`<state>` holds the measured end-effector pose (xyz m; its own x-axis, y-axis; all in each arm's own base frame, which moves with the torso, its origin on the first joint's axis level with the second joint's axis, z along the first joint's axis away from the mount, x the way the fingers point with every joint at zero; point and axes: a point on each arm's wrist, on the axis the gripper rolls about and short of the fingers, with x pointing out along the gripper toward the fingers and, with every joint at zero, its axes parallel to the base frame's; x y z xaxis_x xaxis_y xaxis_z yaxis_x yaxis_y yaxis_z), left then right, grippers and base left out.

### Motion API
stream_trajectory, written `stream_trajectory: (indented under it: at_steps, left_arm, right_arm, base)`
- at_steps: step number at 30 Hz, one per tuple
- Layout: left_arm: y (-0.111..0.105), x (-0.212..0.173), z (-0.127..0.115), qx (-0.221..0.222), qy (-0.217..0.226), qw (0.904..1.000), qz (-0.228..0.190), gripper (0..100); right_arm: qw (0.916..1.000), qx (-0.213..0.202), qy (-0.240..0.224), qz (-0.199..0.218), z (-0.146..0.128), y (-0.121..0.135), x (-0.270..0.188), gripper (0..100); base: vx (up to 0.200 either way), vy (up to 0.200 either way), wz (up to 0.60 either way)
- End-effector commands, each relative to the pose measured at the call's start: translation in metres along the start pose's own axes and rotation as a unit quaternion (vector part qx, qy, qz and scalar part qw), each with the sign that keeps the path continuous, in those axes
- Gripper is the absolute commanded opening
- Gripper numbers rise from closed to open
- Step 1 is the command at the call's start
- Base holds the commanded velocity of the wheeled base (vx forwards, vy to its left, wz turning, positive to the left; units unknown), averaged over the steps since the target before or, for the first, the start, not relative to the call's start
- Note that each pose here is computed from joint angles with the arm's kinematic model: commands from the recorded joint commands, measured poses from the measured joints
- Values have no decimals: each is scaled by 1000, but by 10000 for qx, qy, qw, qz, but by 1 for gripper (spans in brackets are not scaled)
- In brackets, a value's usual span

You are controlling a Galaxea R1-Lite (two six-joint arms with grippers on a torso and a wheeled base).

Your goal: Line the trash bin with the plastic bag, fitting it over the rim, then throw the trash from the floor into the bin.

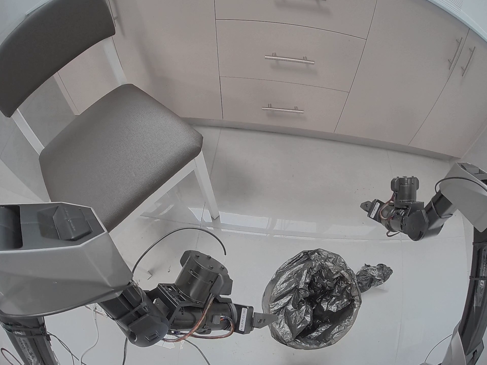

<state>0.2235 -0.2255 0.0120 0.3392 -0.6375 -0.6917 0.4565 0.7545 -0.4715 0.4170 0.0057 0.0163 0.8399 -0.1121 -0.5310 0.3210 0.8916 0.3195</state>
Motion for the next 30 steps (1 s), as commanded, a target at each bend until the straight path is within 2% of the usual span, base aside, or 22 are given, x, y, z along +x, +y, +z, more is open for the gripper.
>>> stream_trajectory:
  at_steps: [1,2,3,4,6,7,8,9,12,13,14,15,17,18,19,26,30]
  left_arm:
    - [48,4,-15,-29,-67,9976,-687,100]
    - [49,5,-17,10,-113,9975,-704,100]
    - [49,5,-17,10,-113,9975,-704,100]
    - [49,6,-20,44,-150,9972,-730,100]
    - [49,7,-21,63,-198,9969,-758,100]
    - [49,7,-21,60,-191,9969,-755,100]
    - [49,7,-21,58,-185,9970,-752,100]
    - [49,7,-21,60,-191,9969,-755,100]
    - [49,7,-21,60,-191,9969,-755,100]
    - [49,7,-21,60,-191,9969,-755,100]
    - [49,8,-21,63,-198,9969,-758,100]
    - [49,7,-21,60,-191,9969,-755,100]
    - [49,7,-21,60,-191,9969,-755,100]
    - [49,7,-21,65,-188,9969,-759,100]
    - [49,7,-21,65,-188,9969,-759,100]
    - [49,7,-22,70,-182,9969,-756,100]
    - [49,8,-22,75,-178,9969,-760,100]
  right_arm:
    - [9847,337,1333,-1074,13,-17,123,100]
    - [9779,339,1648,-1240,-6,-22,129,100]
    - [9760,336,1726,-1283,-10,-24,130,100]
    - [9648,303,2137,-1502,-35,-34,137,100]
    - [9520,261,2522,-1713,-58,-45,143,100]
    - [9485,253,2616,-1768,-64,-49,144,100]
    - [9388,215,2865,-1901,-80,-57,147,100]
    - [9349,202,2960,-1950,-86,-59,148,100]
    - [9031,98,3632,-2290,-117,-76,146,100]
    - [9011,92,3668,-2309,-119,-77,146,100]
    - [8721,-48,4181,-2541,-148,-89,145,100]
    - [8588,-99,4393,-2634,-156,-93,142,100]
    - [8418,-194,4657,-2722,-158,-95,136,100]
    - [8265,-223,4881,-2796,-159,-98,131,100]
    - [8230,-218,4929,-2815,-159,-99,130,100]
    - [8255,-243,4900,-2790,-159,-99,131,100]
    - [8369,-201,4728,-2750,-157,-99,135,100]
  base:
    - [0,0,0]
    - [0,0,0]
    - [0,0,0]
    - [0,0,0]
    - [0,0,0]
    - [0,0,0]
    - [0,0,0]
    - [0,0,0]
    - [0,0,0]
    - [0,0,0]
    - [0,0,0]
    - [0,0,0]
    - [0,0,0]
    - [0,0,0]
    - [0,0,0]
    - [0,0,0]
    - [0,0,0]
